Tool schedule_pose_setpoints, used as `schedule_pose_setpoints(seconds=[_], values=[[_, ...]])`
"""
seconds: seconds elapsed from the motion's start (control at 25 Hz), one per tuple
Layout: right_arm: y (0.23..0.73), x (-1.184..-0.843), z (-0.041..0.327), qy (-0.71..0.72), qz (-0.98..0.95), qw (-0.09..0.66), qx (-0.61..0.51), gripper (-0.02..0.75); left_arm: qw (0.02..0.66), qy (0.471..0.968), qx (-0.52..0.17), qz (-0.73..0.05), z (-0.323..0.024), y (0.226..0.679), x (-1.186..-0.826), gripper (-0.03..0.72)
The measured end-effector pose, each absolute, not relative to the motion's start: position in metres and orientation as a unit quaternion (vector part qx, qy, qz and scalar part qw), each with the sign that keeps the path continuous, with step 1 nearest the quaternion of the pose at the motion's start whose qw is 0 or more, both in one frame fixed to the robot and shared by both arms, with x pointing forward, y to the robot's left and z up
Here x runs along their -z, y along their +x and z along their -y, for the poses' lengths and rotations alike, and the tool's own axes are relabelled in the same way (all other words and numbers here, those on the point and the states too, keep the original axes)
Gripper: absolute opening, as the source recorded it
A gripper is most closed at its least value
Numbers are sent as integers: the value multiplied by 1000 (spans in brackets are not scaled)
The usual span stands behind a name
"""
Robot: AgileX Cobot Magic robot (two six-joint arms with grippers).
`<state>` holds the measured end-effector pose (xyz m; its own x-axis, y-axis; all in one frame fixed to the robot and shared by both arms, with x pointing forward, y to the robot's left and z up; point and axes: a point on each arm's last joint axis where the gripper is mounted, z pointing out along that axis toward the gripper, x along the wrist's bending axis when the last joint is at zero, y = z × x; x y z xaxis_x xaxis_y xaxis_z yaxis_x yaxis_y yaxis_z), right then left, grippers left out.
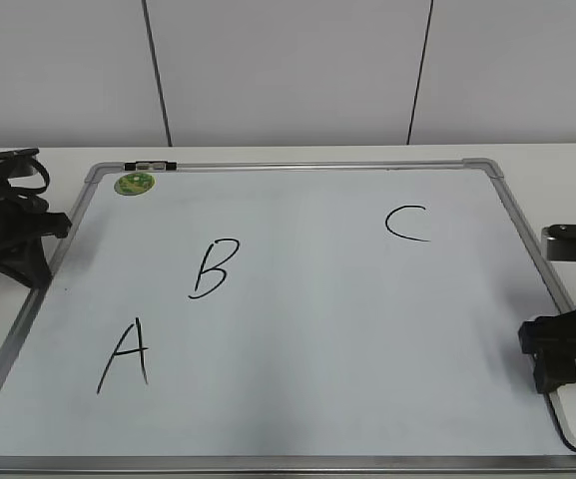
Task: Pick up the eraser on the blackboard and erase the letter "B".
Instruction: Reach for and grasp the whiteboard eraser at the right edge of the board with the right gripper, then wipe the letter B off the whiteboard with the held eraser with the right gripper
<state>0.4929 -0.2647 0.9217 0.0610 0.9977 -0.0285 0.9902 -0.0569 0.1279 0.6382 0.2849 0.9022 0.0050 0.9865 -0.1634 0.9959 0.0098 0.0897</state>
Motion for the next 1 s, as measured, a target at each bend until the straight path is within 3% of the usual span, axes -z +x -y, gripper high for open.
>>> schedule_pose_setpoints(seconds=[0.8, 1.0], values=[[494, -922, 264, 734, -676, 57, -42, 544, 90, 703, 26, -705, -285, 638, -902, 11], [499, -942, 264, 732, -676, 70, -52, 544, 90, 703, 26, -705, -285, 638, -902, 11]])
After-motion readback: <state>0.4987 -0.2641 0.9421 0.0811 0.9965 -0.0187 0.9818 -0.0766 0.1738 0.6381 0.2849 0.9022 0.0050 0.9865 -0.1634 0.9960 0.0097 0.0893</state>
